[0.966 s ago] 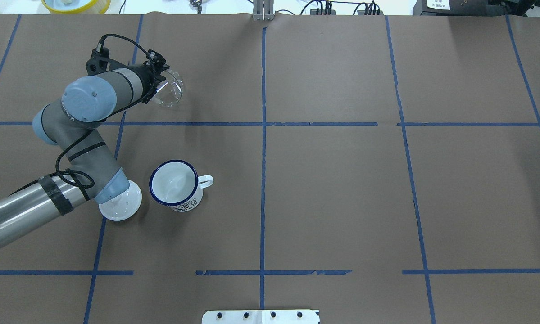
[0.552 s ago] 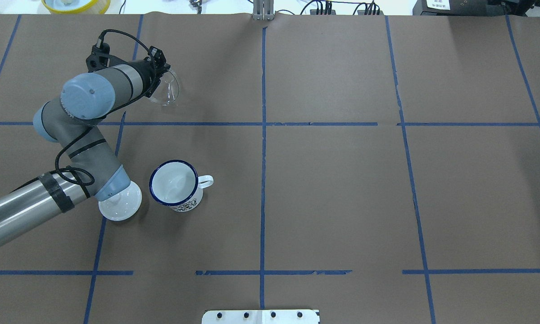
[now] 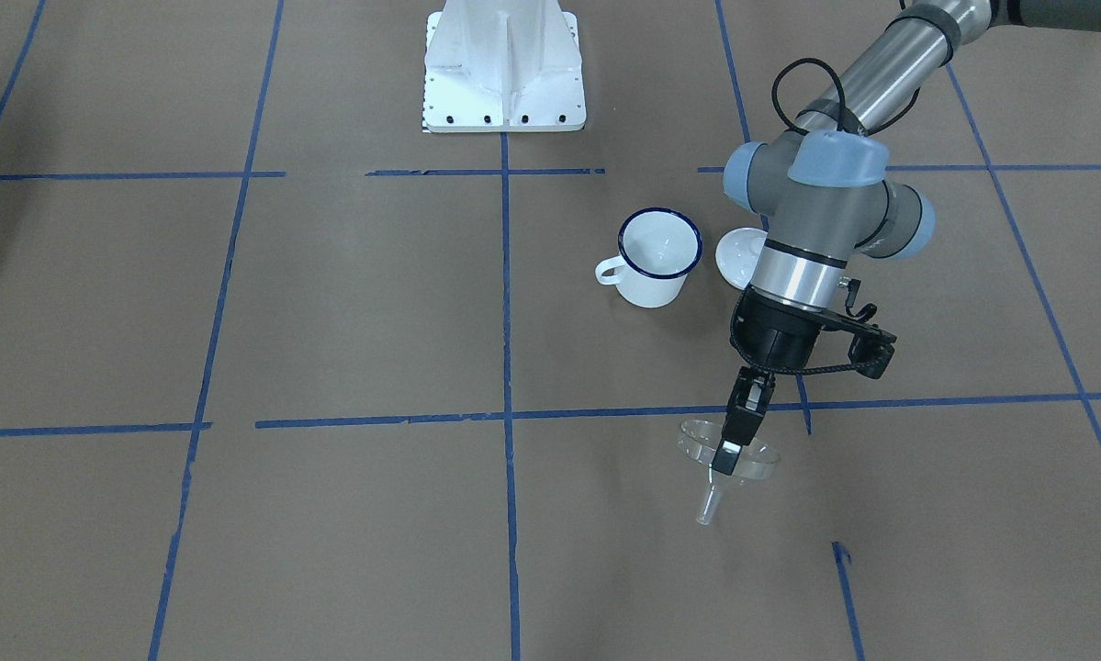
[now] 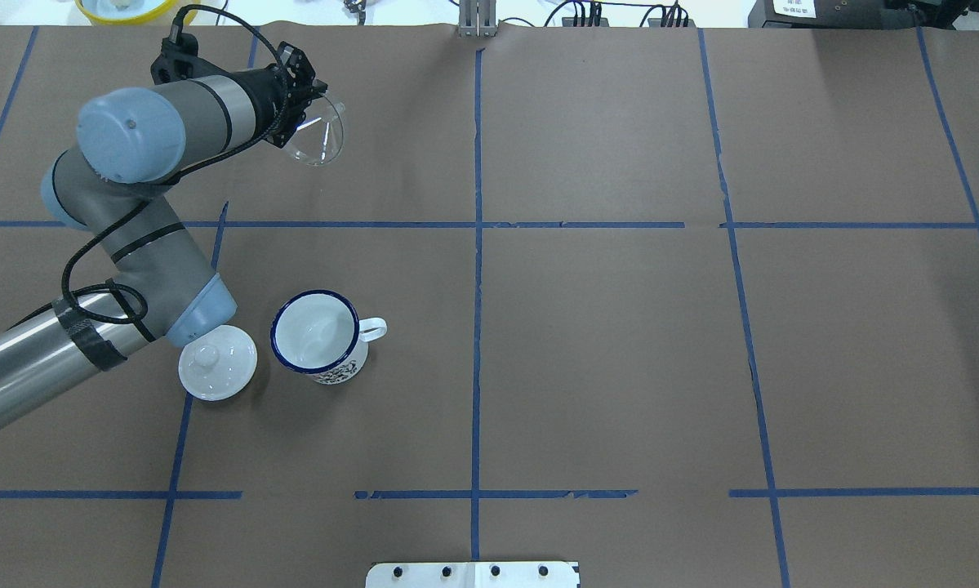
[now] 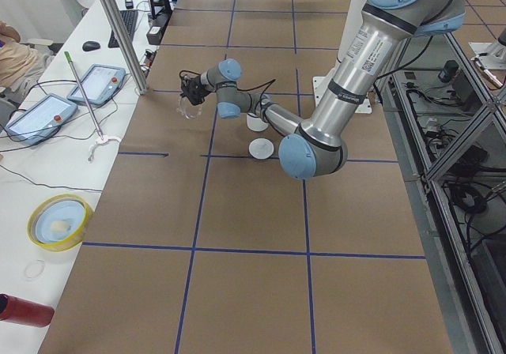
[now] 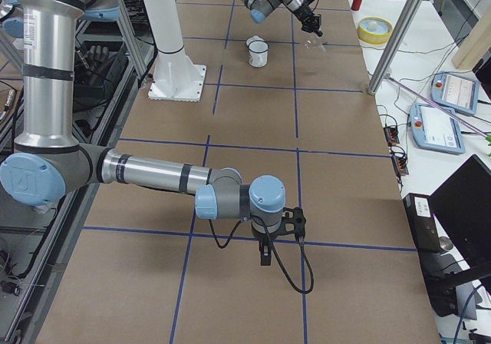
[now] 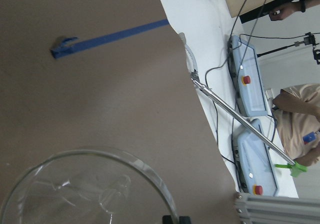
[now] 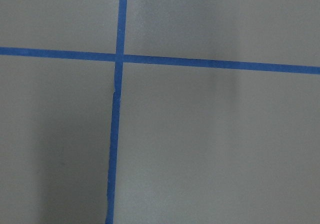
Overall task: Place funnel on cup
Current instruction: 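Lift the glass funnel and carry it over the open mug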
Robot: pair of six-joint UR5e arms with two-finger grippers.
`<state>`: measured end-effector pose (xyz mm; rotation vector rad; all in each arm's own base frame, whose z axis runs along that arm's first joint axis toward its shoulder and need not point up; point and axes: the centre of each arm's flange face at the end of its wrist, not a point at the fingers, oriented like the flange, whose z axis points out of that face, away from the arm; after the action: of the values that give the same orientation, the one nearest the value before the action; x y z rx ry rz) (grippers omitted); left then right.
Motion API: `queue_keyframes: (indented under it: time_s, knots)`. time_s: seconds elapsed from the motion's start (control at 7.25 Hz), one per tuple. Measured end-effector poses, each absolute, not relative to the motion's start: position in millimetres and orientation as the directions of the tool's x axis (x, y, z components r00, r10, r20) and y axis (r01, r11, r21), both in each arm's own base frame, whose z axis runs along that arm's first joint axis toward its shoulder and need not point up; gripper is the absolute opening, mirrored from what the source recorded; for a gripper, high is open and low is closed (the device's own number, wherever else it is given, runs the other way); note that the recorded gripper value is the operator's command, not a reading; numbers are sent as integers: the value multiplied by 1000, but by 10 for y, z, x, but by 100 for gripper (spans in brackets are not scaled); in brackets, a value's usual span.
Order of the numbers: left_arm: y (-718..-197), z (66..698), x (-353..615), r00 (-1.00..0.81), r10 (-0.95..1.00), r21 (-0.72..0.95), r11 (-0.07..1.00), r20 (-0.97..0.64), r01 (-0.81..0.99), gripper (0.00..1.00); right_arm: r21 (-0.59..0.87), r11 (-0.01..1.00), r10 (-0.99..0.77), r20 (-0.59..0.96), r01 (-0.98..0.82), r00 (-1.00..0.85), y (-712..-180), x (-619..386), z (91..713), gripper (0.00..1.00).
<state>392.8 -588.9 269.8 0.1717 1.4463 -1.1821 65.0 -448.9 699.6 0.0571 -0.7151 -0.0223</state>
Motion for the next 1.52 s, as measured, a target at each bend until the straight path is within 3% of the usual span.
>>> queue_keyframes:
  time_s: [0.41, 0.83, 1.24, 1.52]
  knots:
    - [-5281, 1609, 3531, -86, -516, -439, 616, -852, 654, 0, 60, 998, -40, 655, 1, 755, -4489, 650, 6997, 100]
    - [-4934, 981, 3425, 318, -507, -262, 774, -801, 576, 0, 60, 998, -40, 655, 1, 755, -4490, 650, 6995, 100]
    - [-4939, 867, 3604, 652, -371, -151, 917, -661, 369, 0, 61, 998, -41, 655, 1, 755, -4490, 650, 6992, 100]
    - [-4986, 1107, 3918, 742, -270, -129, 961, -614, 243, 0, 61, 998, -41, 655, 1, 755, -4490, 650, 6992, 100]
